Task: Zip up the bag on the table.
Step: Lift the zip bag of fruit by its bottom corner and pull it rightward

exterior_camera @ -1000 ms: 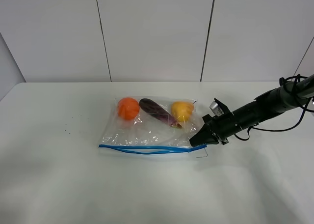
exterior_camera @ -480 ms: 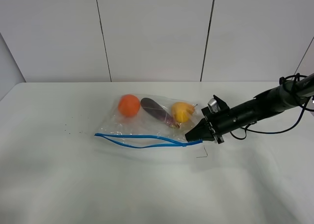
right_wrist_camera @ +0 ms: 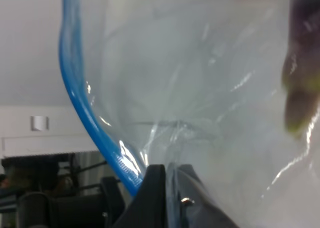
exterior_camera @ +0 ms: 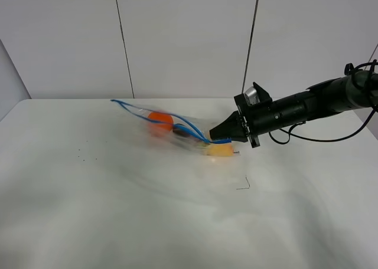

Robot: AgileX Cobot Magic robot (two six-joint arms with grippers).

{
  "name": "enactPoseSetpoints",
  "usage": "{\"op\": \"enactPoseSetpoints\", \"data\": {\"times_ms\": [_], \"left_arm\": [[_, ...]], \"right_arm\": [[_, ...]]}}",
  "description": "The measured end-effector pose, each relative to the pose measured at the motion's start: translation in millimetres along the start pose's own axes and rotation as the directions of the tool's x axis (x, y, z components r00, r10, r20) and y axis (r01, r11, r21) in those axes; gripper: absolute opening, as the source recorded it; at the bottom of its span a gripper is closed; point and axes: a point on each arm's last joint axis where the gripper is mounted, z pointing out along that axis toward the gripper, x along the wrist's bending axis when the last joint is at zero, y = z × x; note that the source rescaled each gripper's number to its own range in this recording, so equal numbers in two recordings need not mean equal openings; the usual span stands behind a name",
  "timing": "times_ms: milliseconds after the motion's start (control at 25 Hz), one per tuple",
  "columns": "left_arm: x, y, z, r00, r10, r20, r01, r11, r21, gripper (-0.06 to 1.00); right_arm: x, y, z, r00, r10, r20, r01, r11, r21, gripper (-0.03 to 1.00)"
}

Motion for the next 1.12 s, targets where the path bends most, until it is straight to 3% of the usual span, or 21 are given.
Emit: {"op": "enactPoseSetpoints", "data": {"times_ms": [440, 760, 1120], "left_arm": [[0, 0, 0, 1.0, 0.0, 0.0, 0.0, 1.0, 0.0, 1.0], [0, 0, 0, 1.0, 0.0, 0.0, 0.0, 1.0, 0.0, 1.0], [1, 0, 0, 1.0, 0.003, -0.006, -0.003, 1.0, 0.001, 1.0]], "right_arm": [[3, 4, 0, 0.993, 0.109, -0.037, -0.111, 0.993, -0.04, 0.0], [-9, 0, -13, 0.992, 0.125, 0.031, -0.126, 0.992, 0.0, 0.0], [-23, 4, -42, 0.983, 0.179, 0.044, -0.176, 0.982, -0.069, 0.0]]}}
